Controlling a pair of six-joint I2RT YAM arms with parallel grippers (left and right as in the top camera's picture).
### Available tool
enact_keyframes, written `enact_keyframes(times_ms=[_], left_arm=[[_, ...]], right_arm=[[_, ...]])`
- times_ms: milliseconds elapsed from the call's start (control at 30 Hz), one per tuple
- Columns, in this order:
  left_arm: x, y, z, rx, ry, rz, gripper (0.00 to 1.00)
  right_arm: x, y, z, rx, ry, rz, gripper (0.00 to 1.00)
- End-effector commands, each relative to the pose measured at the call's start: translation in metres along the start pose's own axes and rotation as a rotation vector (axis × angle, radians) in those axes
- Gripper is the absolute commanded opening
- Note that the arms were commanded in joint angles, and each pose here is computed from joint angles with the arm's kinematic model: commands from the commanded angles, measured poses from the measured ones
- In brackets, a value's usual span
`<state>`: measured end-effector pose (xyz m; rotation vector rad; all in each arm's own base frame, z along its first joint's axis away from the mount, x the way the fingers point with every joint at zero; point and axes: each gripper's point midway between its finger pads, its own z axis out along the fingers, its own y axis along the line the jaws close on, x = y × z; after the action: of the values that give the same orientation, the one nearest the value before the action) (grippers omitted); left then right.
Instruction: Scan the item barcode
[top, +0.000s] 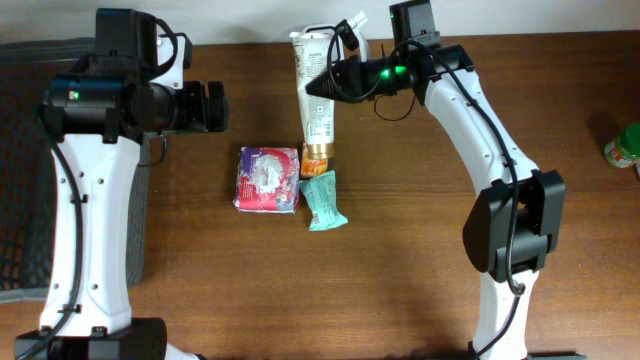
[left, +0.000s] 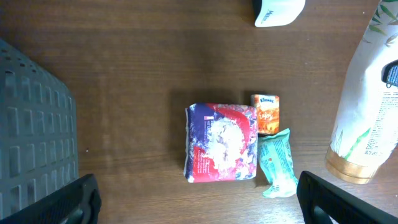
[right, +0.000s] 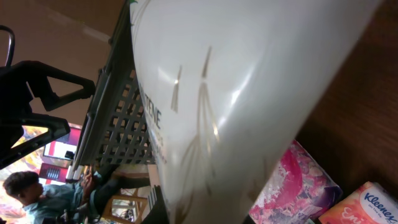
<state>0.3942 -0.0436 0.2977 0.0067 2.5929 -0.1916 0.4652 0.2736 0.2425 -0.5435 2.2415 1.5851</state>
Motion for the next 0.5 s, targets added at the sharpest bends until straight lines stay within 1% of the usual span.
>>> enact_keyframes(times_ms=[0, 300, 367, 433, 467], left_arm=[[-0.001, -0.002, -0.007, 0.011, -0.018, 0.009, 0.99], [-0.001, -0.002, -0.007, 0.011, -0.018, 0.009, 0.99], [-0.001, -0.002, -0.007, 0.011, -0.017, 0.008, 0.99], [-0.001, -0.002, -0.007, 0.01, -0.018, 0.009, 0.99], [-0.001, -0.002, -0.007, 0.01, -0.018, 0.009, 0.99]], right_arm=[[-0.008, 0.019, -0.007, -0.033, -0.015, -0.053, 0.04], [-0.008, 0.018, -0.007, -0.028, -0.016, -0.053, 0.04], [-0.01, 0.009, -0.007, 0.027, -0.028, -0.025, 0.04], [-0.015, -0.012, -0.009, 0.146, -0.059, 0.034, 0.04], [-0.017, -0.019, -0.01, 0.188, -0.072, 0.035, 0.04]])
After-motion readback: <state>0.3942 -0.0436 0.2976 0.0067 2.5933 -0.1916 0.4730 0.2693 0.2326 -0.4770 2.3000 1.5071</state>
